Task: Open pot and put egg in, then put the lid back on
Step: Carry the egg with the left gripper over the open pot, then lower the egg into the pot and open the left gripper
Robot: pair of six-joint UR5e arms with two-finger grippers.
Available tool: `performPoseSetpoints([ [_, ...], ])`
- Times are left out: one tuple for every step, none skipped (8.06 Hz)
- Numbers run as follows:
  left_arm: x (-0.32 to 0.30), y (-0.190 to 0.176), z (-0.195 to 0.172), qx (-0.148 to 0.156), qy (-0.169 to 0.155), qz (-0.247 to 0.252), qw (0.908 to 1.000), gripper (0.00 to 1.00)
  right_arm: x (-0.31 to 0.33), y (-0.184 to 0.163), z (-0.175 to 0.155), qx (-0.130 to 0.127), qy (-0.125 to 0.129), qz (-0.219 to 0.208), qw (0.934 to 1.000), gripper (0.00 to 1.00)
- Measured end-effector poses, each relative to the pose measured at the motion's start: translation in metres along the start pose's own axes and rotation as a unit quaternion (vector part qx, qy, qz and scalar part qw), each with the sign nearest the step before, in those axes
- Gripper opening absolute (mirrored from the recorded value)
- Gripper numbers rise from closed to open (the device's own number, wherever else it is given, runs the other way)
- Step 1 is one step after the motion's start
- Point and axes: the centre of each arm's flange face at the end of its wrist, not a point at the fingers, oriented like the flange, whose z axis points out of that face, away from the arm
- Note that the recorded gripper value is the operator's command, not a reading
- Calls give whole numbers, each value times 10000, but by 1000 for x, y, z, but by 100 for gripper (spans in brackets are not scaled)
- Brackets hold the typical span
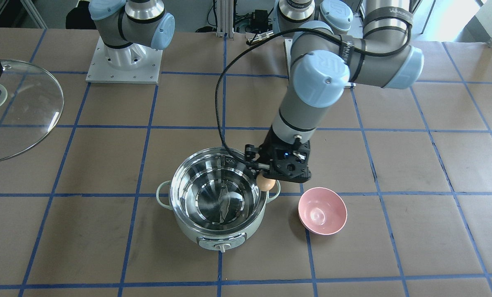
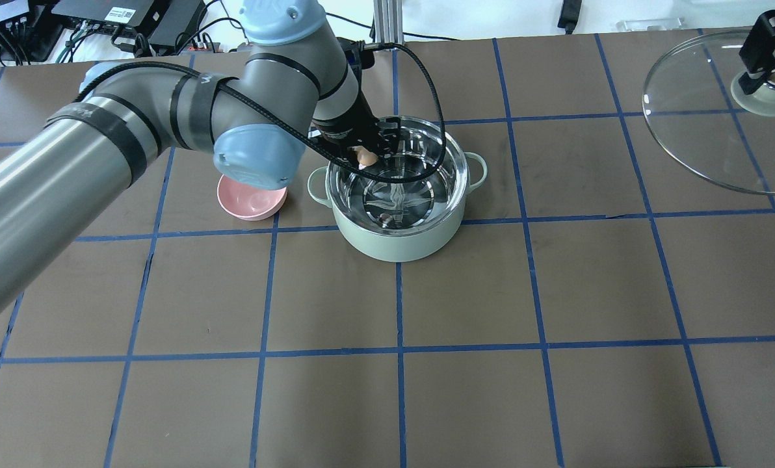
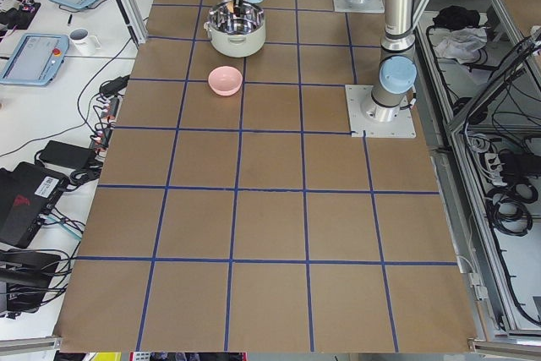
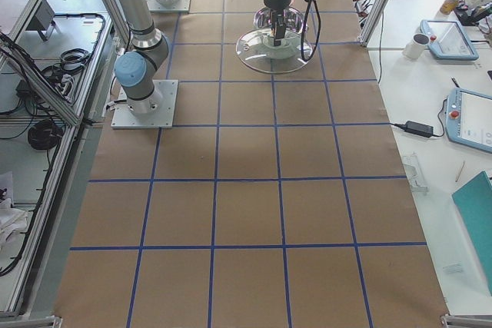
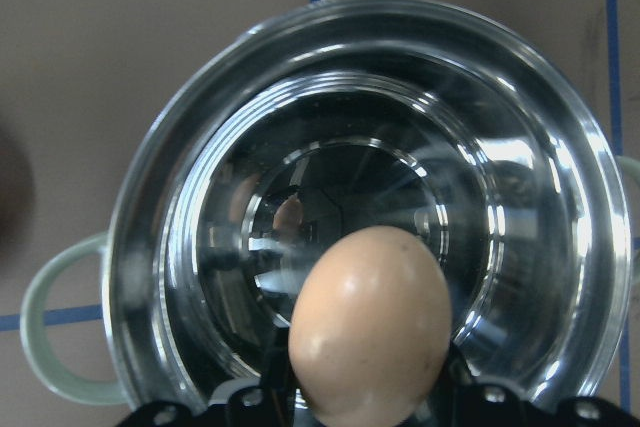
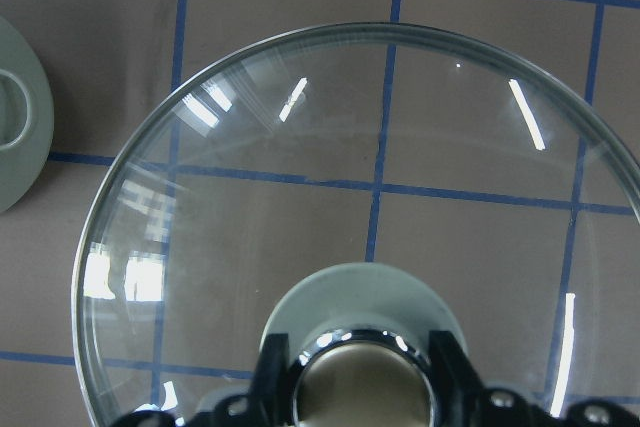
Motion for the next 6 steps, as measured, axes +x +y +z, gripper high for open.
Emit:
performPoseSetpoints([
  [16,1,19,-79,34,-32,10000,31,1,1,0,-6,-3,-6,10000,0],
  [23,0,40,-175,13,-41,9998,31,1,3,-2,5,2,0,10000,0],
  [24,-2,60,-273,-32,-44,9996,31,2,6,-6,29,19,25,10000,0],
  [23,-5,79,-350,-95,-48,9993,29,6,9,-8,31,23,81,10000,0],
  [21,-8,96,-385,-158,-52,9991,29,11,13,-8,-11,-22,149,9999,0],
  [18,-10,107,-401,-229,-51,9989,33,16,14,-7,-18,-93,205,9997,0],
])
